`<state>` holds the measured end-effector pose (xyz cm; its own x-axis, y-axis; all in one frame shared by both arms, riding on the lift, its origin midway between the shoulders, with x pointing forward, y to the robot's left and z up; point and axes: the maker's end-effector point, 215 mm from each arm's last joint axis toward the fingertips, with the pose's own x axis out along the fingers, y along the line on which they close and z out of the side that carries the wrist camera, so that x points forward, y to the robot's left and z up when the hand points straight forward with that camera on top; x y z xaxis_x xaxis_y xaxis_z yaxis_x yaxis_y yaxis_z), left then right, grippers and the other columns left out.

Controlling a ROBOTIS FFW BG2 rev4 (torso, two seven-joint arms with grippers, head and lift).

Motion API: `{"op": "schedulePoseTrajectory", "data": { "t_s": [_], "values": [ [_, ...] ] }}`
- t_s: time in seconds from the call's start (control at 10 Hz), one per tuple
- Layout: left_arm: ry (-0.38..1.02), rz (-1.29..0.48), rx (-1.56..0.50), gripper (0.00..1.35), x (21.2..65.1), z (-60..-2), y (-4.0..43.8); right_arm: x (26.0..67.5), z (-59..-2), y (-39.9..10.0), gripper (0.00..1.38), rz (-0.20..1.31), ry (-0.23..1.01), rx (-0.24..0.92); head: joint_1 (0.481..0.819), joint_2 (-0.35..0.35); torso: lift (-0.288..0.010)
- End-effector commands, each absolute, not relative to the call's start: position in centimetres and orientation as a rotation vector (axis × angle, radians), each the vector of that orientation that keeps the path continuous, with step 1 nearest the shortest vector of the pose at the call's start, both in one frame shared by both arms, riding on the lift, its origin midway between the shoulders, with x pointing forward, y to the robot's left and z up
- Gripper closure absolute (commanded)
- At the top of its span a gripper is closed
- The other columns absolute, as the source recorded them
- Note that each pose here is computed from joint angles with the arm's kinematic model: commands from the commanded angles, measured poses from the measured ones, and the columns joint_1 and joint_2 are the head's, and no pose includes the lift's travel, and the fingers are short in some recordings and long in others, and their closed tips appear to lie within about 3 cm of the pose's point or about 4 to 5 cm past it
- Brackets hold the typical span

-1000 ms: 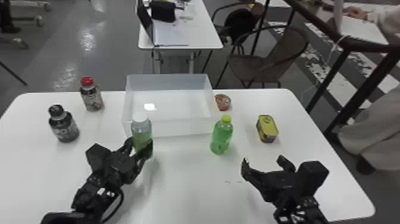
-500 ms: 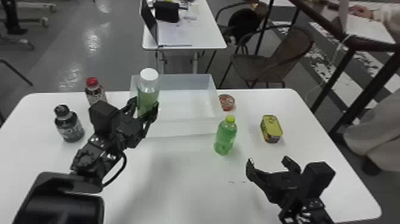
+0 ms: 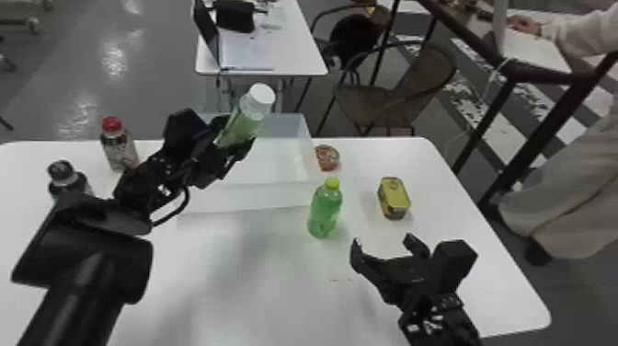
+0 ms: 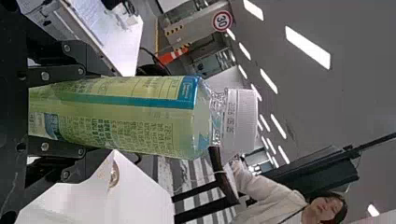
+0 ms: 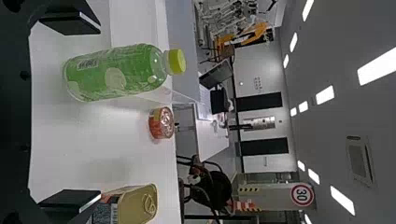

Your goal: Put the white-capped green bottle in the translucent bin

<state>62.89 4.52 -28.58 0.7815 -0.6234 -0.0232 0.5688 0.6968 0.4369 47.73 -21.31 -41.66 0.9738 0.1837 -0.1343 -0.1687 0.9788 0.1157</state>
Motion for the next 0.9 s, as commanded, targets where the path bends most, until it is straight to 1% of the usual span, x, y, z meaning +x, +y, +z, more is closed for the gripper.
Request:
{"op": "schedulePoseTrajectory", "data": {
  "t_s": [0.0,0.2,0.4,0.5,0.6,0.7,0.8],
  "values": [
    [-0.116,-0.695,0.539,0.83,64.7,-29.6,4.1,48.1,-42.0,-20.7,0.06,0.190,0.150,0.108,0.695,-0.166,-0.090],
    [-0.014,-0.756,0.625,0.83,66.1,-34.0,3.6,48.6,-42.1,-20.2,0.06,0.203,0.149,0.110,0.695,-0.160,-0.090],
    [0.101,-0.824,0.762,0.81,67.0,-37.8,3.8,49.2,-42.2,-19.7,0.06,0.215,0.147,0.114,0.695,-0.156,-0.090],
    [0.131,-0.839,0.812,0.59,67.4,-38.7,4.1,49.6,-42.3,-19.3,0.06,0.223,0.147,0.116,0.695,-0.151,-0.090],
    [0.150,-0.831,0.816,0.34,67.9,-38.8,4.6,49.7,-42.4,-19.0,0.06,0.228,0.147,0.121,0.695,-0.147,-0.090],
    [0.149,-0.814,0.852,0.05,68.7,-38.1,5.0,49.7,-42.4,-18.7,0.06,0.231,0.148,0.123,0.695,-0.139,-0.090],
    [0.138,-0.809,0.862,0.06,69.1,-37.4,5.2,49.4,-42.6,-18.7,0.06,0.231,0.151,0.123,0.695,-0.129,-0.090]
  ]
}}
